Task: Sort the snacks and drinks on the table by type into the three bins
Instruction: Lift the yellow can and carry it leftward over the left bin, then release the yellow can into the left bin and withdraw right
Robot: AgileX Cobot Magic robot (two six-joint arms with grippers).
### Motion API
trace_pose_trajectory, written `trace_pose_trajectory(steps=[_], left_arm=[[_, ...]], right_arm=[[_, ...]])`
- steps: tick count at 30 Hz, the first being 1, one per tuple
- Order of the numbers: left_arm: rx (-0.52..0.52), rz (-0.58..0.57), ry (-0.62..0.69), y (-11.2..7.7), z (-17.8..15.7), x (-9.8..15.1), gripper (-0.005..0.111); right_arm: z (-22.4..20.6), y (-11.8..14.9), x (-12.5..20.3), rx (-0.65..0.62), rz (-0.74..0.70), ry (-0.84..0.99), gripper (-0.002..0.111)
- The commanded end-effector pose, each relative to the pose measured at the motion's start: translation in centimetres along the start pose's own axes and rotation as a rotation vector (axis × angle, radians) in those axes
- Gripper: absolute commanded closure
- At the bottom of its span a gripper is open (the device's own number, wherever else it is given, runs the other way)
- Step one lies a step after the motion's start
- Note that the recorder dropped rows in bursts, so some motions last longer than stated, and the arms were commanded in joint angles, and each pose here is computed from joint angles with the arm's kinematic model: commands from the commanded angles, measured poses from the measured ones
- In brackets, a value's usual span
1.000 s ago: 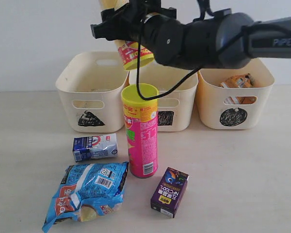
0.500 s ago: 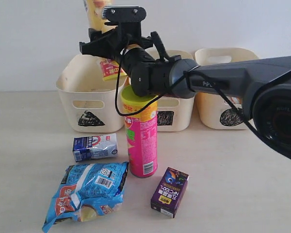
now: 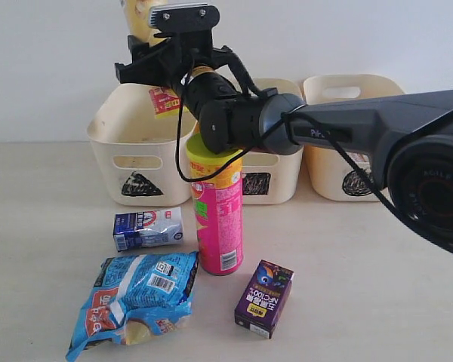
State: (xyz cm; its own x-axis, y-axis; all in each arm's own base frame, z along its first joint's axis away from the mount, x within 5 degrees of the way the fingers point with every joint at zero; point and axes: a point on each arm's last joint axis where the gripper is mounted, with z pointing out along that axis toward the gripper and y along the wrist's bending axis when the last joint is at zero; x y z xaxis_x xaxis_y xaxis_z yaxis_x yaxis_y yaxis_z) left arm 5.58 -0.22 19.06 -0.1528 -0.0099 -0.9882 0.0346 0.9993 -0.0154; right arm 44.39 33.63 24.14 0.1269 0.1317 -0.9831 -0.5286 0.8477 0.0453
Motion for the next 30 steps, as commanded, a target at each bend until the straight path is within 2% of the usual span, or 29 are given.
trace_pose_trajectory(steps=[1, 7, 9, 11, 15, 16, 17, 28, 30], left_arm=[[-0.001, -0.013, -0.015, 0.0, -0.1, -0.2, 0.103], [-0.001, -0.013, -0.015, 0.0, -0.1, -0.2, 0.103], [-0.001, -0.013, -0.015, 0.0, -0.1, -0.2, 0.103], [-0.001, -0.013, -0.015, 0.0, -0.1, -0.2, 0.103], [-0.001, -0.013, -0.015, 0.0, -0.1, -0.2, 0.103], [-0.001, -0.013, -0.015, 0.0, -0.1, -0.2, 0.103], [-0.001, -0.013, -0.015, 0.0, -0.1, -0.2, 0.103], [-0.001, -0.013, -0.015, 0.0, -0.1, -0.2, 0.103], [-0.001, -0.013, -0.015, 0.0, -0.1, -0.2, 0.103]], right_arm=[[-0.1, 0.3, 0.5, -0.012, -0.022, 0.031, 0.108], [-0.1, 0.7, 0.6, -0.022, -0.060, 0.039, 0.108], [-0.1, 0.7, 0.6, -0.022, -0.060, 0.042, 0.104], [-0.1, 0.7, 0.6, -0.022, -0.060, 0.042, 0.090], [-0.1, 0.7, 0.6, -0.023, -0.060, 0.043, 0.039], [-0.1, 0.7, 0.6, -0.021, -0.057, 0.044, 0.028], [-0.1, 0.7, 0.7, -0.016, -0.052, 0.045, 0.023], [-0.4, 0.7, -2.3, -0.019, -0.054, 0.103, 0.024], [-0.5, 0.6, -2.9, -0.018, -0.048, 0.139, 0.027]])
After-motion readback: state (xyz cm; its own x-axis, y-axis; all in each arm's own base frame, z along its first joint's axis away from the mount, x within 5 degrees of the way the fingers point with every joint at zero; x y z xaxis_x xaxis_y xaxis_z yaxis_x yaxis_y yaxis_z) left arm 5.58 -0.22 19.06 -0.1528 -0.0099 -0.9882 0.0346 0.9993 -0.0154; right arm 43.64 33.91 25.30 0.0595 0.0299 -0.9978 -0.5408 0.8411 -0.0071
